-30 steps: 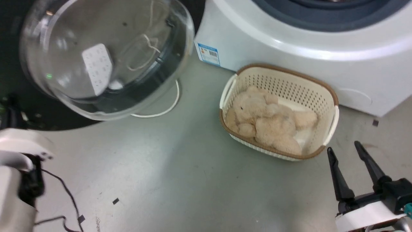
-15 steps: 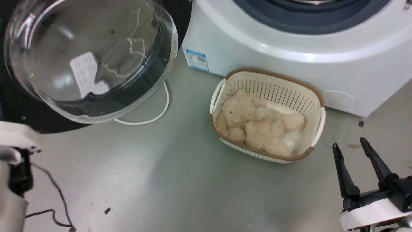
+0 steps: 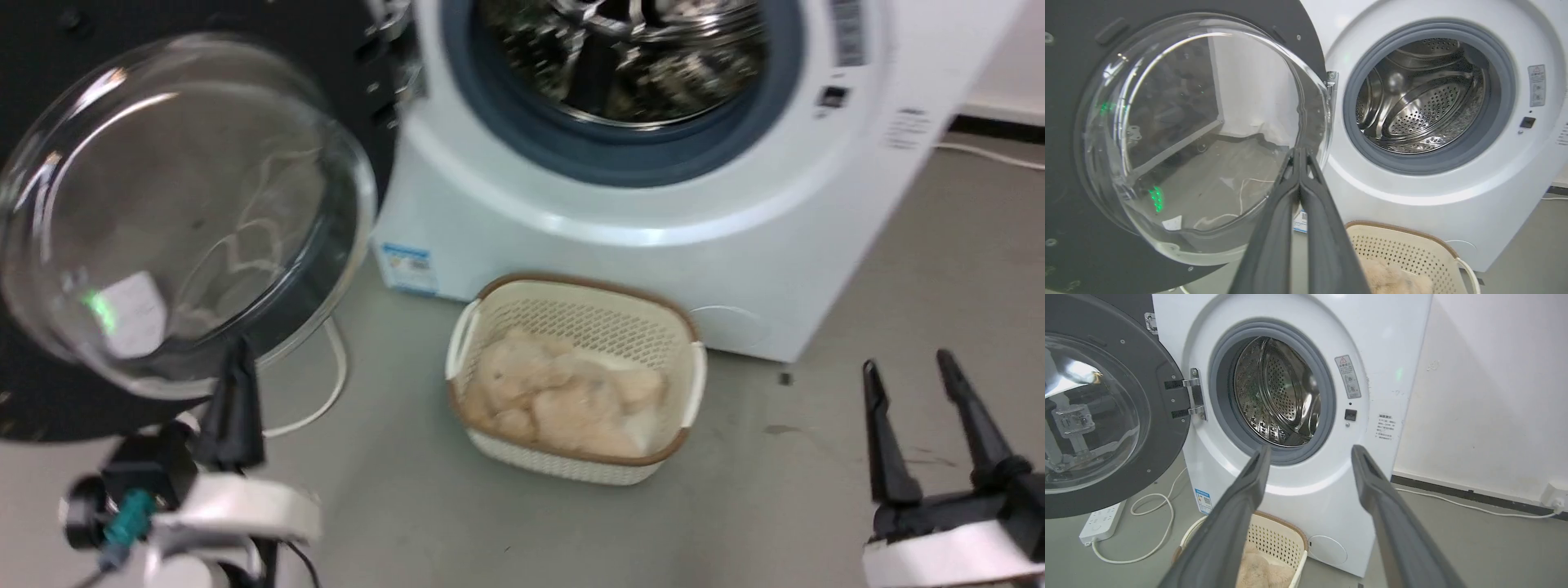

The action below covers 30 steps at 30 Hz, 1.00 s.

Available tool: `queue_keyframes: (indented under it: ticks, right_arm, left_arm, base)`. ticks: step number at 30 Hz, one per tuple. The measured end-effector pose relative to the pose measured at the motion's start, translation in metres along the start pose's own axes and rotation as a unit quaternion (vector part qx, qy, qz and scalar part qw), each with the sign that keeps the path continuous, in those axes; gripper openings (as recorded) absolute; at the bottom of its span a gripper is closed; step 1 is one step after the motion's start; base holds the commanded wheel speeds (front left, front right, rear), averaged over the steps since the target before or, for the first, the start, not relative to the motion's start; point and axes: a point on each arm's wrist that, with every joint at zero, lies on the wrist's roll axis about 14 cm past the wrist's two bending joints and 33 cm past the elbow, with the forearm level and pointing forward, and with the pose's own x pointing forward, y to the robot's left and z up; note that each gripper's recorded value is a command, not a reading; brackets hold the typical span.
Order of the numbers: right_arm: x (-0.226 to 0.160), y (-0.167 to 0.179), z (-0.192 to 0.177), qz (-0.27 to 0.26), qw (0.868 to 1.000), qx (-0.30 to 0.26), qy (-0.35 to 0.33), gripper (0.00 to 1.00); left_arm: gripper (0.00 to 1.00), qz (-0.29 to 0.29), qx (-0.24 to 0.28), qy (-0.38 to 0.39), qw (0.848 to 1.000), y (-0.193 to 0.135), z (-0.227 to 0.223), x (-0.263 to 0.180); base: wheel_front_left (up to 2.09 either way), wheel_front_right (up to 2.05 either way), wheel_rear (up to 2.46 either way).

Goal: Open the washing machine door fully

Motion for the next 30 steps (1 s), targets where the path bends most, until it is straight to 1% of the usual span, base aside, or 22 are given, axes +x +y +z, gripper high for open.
queue_keyframes:
  ticks: [1, 2, 4, 6, 12, 13, 14, 16, 20, 30]
  right_arm:
    - [-0.006, -0.003, 0.002, -0.004, 1.0, -0.004, 0.0, 1.0]
    - [-0.012, -0.006, 0.004, -0.01, 1.0, -0.008, 0.001, 1.0]
    - [-0.022, -0.013, 0.008, -0.022, 1.0, -0.013, 0.0, 1.0]
    - [-0.033, -0.019, 0.011, -0.034, 0.999, -0.017, 0.0, 1.0]
    - [-0.059, -0.03, 0.014, -0.059, 0.998, -0.013, 0.006, 1.0]
    - [-0.059, -0.03, 0.014, -0.059, 0.998, -0.013, 0.006, 1.0]
    - [-0.065, -0.032, 0.013, -0.064, 0.998, -0.01, 0.009, 1.0]
    - [-0.069, -0.034, 0.012, -0.068, 0.998, -0.007, 0.012, 1.0]
    - [-0.071, -0.035, 0.008, -0.071, 0.997, -0.003, 0.017, 1.0]
    - [-0.07, -0.032, 0.002, -0.067, 0.997, 0.0, 0.027, 1.0]
  left_arm:
    - [0.2, -0.006, -0.004, 0.003, 1.0, -0.007, -0.003, -0.003]
    - [1.0, -0.014, -0.007, 0.006, 1.0, -0.014, -0.006, -0.006]
    - [1.0, -0.026, -0.01, 0.009, 1.0, -0.027, -0.008, -0.011]
    - [1.0, -0.039, -0.003, 0.013, 0.999, -0.037, -0.012, -0.016]
    - [1.0, -0.062, -0.023, 0.031, 0.997, -0.063, -0.023, -0.036]
    - [1.0, -0.062, -0.023, 0.031, 0.997, -0.063, -0.023, -0.036]
    - [1.0, -0.075, -0.013, 0.033, 0.997, -0.071, -0.025, -0.041]
    - [1.0, -0.082, -0.01, 0.036, 0.996, -0.077, -0.027, -0.046]
    - [1.0, -0.093, -0.002, 0.041, 0.995, -0.084, -0.031, -0.052]
    - [1.0, -0.103, 0.012, 0.044, 0.994, -0.086, -0.034, -0.055]
  base:
    - [0.0, 0.0, 0.0]
    - [0.0, 0.0, 0.0]
    - [0.0, 0.0, 0.0]
    - [0.0, 0.0, 0.0]
    - [0.0, 0.0, 0.0]
    - [0.0, 0.0, 0.0]
    - [0.0, 0.0, 0.0]
    - [0.0, 0.0, 0.0]
    - [0.0, 0.0, 0.0]
    - [0.0, 0.0, 0.0]
